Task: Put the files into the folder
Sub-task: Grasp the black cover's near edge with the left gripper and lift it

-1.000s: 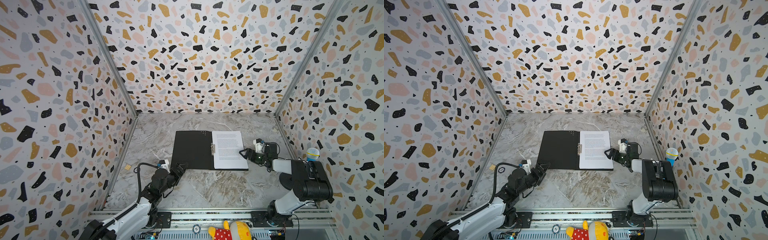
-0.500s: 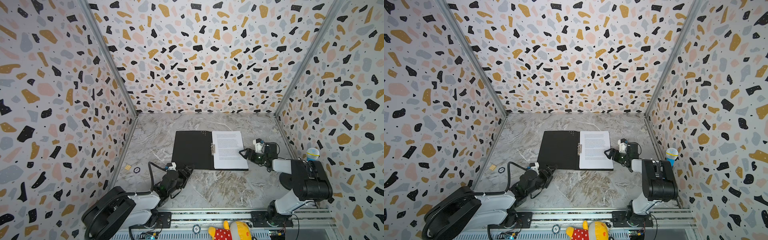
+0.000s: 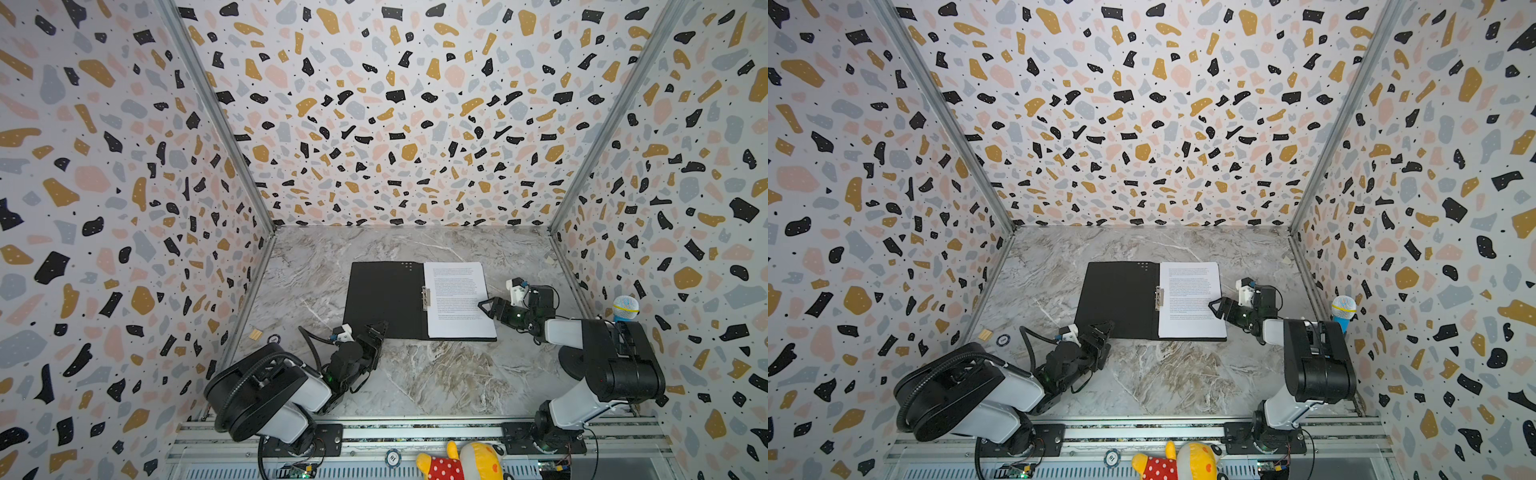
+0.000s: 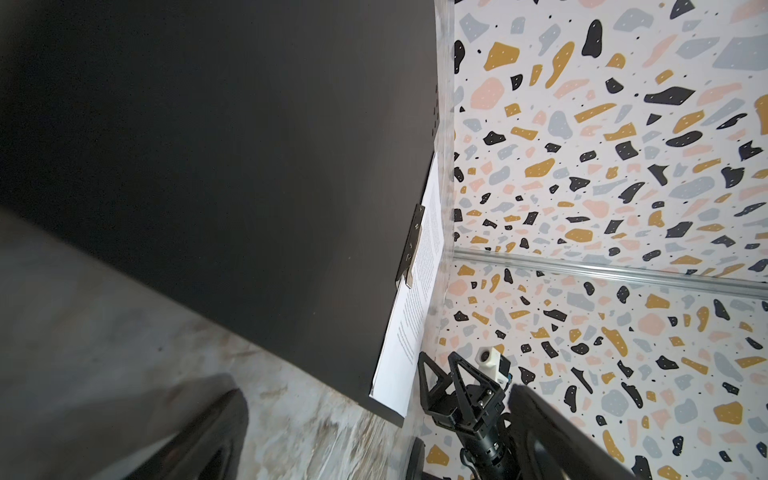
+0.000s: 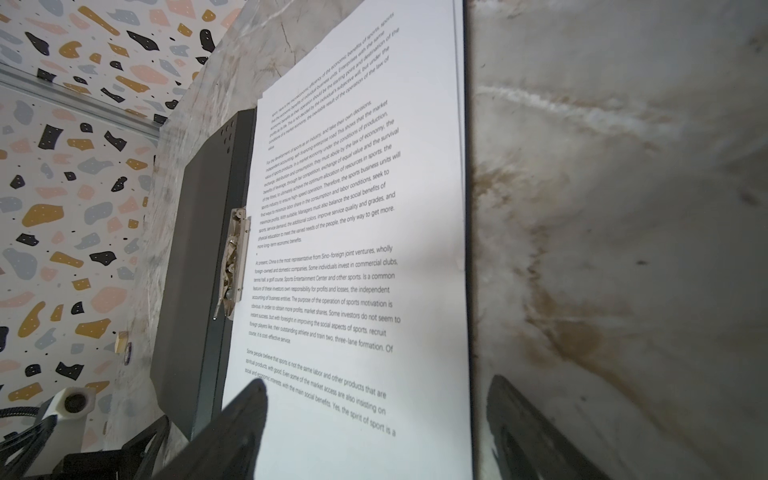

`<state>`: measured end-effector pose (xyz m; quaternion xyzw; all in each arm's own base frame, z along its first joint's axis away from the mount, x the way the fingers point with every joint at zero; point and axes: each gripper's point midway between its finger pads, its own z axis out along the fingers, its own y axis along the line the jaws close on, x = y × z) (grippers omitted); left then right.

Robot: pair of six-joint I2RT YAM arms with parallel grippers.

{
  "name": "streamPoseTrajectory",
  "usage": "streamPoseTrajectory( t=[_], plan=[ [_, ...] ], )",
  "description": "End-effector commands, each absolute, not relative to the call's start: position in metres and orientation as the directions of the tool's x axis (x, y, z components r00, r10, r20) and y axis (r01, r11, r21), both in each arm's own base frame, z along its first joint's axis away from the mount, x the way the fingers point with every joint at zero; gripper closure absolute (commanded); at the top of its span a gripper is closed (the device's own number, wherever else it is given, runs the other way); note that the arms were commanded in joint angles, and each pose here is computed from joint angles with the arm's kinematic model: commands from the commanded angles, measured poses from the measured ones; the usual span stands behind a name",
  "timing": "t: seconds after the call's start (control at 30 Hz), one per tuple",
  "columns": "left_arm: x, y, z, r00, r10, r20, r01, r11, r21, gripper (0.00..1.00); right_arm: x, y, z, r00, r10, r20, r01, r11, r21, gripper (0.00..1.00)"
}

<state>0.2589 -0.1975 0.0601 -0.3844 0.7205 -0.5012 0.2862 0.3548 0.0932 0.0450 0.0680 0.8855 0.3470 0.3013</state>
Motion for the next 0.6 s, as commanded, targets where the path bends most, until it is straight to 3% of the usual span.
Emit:
streamPoseTrajectory(
  t=[0.0,0.33,0.57],
  plan=[
    [0.271,-0.204,0.091,-0.503,-0.864,0.022,-0.177,0.077,-0.981,0.04,0.311,0.098,0.003,-0.897,0.335,-0.290,0.063,0.744,0.665,0.16],
    [0.275,-0.210,0.095,-0.474,-0.873,0.115,-0.113,-0.070,-0.991,0.18,0.310,0.099,0.001,-0.902,0.325,-0.284,0.063,0.749,0.659,0.22],
    [0.284,-0.212,0.097,-0.450,-0.892,0.037,-0.060,-0.011,-0.998,0.22,0.310,0.100,0.001,-0.906,0.313,-0.284,0.055,0.753,0.656,0.24]
  ],
)
